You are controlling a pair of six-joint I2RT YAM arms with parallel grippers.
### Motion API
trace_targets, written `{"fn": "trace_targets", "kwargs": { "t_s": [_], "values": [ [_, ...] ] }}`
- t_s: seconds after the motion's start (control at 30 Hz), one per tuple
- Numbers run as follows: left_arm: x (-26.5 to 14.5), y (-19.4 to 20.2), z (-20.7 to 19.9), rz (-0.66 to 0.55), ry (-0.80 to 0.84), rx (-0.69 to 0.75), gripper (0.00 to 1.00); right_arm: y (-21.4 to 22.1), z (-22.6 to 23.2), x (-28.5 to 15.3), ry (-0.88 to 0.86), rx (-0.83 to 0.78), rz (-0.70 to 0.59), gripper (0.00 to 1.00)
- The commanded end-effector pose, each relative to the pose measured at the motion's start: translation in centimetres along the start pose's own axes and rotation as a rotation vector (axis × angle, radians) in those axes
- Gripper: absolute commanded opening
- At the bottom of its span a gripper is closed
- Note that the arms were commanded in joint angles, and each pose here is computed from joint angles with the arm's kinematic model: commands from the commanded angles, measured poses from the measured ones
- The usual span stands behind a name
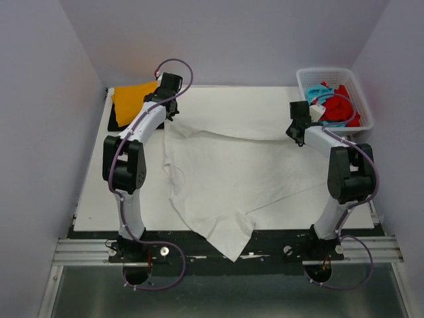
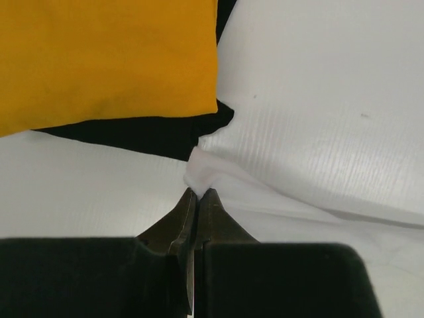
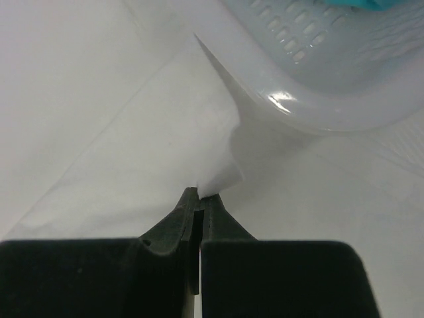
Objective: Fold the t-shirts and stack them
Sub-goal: Flatten out the tshirt
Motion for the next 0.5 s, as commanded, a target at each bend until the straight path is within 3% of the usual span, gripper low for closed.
{"fn": "trace_targets", "kwargs": {
  "t_s": [0.0, 0.47],
  "values": [
    [-1.5, -3.3, -0.4, -0.074, 0.061, -0.069, 0.00, -2.6, 2.6, 0.1, -0.097, 0.042, -0.084, 0.01],
    [1.1, -3.7, -1.4, -0.007, 0.049, -0.151, 0.00, -4.5, 4.9, 3.7, -0.044, 0.024, -0.172, 0.01]
  ]
}}
Point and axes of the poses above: each gripper's point midway between its finger pads, its own x axis out along the fingers, its own z axis along the line the jaws close on, y = z × x, the point moved 4 cm from there along -x, back along the fingers, and after that the axes turned 10 degrees about x, right-handed, at the moved point
